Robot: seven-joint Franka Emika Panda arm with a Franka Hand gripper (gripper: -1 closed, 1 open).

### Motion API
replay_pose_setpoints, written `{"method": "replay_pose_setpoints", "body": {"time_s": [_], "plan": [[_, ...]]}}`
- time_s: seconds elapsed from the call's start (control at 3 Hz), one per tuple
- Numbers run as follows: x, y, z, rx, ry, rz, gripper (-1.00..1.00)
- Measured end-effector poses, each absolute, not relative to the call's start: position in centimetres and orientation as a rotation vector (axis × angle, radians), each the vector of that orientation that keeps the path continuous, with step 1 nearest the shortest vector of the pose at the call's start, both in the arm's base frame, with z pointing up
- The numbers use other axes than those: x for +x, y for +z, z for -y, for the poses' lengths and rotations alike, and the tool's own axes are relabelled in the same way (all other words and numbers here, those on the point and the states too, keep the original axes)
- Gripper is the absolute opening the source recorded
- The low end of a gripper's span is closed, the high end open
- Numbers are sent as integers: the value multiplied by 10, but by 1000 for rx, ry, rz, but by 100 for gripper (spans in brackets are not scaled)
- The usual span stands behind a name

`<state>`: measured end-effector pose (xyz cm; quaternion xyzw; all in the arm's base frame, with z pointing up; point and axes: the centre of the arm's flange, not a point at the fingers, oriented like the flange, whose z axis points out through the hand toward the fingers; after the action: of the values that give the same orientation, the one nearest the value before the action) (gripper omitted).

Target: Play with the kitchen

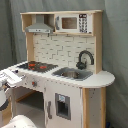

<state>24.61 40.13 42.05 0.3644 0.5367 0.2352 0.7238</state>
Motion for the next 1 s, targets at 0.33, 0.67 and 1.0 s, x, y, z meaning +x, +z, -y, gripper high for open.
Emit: {"method": "replay_pose_setpoints", "body": {"time_s": [0.33,0.67,1.0], "plan": [[224,440,-421,821,559,-1149,100],[198,461,-449,801,597,-1123,100],[175,474,-479,783,649,-1095,100]]}}
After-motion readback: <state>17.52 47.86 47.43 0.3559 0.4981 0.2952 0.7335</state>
